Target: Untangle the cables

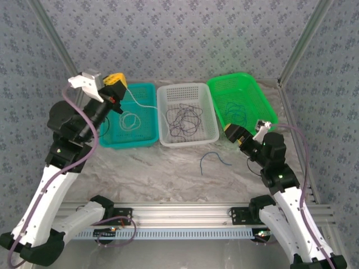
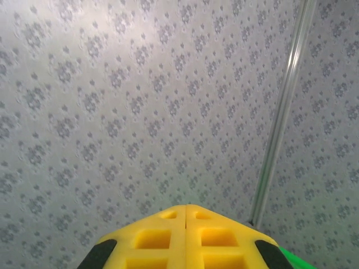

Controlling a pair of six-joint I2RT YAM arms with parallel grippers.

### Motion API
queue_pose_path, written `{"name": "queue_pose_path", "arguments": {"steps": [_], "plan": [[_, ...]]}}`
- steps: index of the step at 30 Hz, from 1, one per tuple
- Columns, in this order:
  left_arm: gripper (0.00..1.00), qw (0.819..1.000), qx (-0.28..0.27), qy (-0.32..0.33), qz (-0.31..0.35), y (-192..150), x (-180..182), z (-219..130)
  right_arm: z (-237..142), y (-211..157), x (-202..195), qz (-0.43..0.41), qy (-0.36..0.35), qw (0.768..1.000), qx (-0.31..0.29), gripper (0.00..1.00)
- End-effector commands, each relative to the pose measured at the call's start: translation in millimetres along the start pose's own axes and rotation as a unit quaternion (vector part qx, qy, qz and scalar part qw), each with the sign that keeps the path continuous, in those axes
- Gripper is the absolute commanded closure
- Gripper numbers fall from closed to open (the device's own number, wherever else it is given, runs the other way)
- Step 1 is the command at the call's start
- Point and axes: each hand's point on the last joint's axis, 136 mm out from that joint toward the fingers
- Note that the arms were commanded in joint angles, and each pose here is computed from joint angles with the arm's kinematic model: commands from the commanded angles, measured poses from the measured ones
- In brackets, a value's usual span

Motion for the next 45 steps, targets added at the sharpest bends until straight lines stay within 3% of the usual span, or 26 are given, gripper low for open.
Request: {"name": "queue_pose_path", "arguments": {"steps": [1,9,19,28,39,45], "plan": [[1.0,0.999,0.008,0.023,0.034,5.4,9.3,1.4,-9.6,-4.4,-3.6,-0.024,-0.019,1.0,0.007,0.0],[1.0,0.997,-0.006,0.041,0.062,35.8,18.8,18.4,-12.2,-28.2,-42.5,-0.029,-0.091,0.994,0.047,0.03],[1.0,0.993,-0.014,0.075,0.086,60.0,43.6,46.1,-7.0,-64.4,-64.4,-0.038,-0.116,0.986,0.11,0.13],[1.0,0.989,-0.031,0.098,0.103,88.6,62.3,57.5,1.5,-94.9,-71.7,-0.069,-0.133,0.976,0.161,0.16],[1.0,0.987,-0.006,0.133,0.086,70.8,110.7,80.4,6.2,-112.8,-61.4,-0.098,-0.117,0.97,0.19,0.19],[1.0,0.983,0.027,0.166,0.076,26.0,136.9,77.3,6.6,-127.3,-54.6,-0.127,-0.116,0.961,0.219,0.22]]}}
Point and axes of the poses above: each hand's point on the last joint's axis, 136 mm out from that joint toward the fingers, its own z axis out along the fingers, its own x axis along the line the jaws close on, y = z × x, and after that the axes turned 2 degrees about z, right-handed
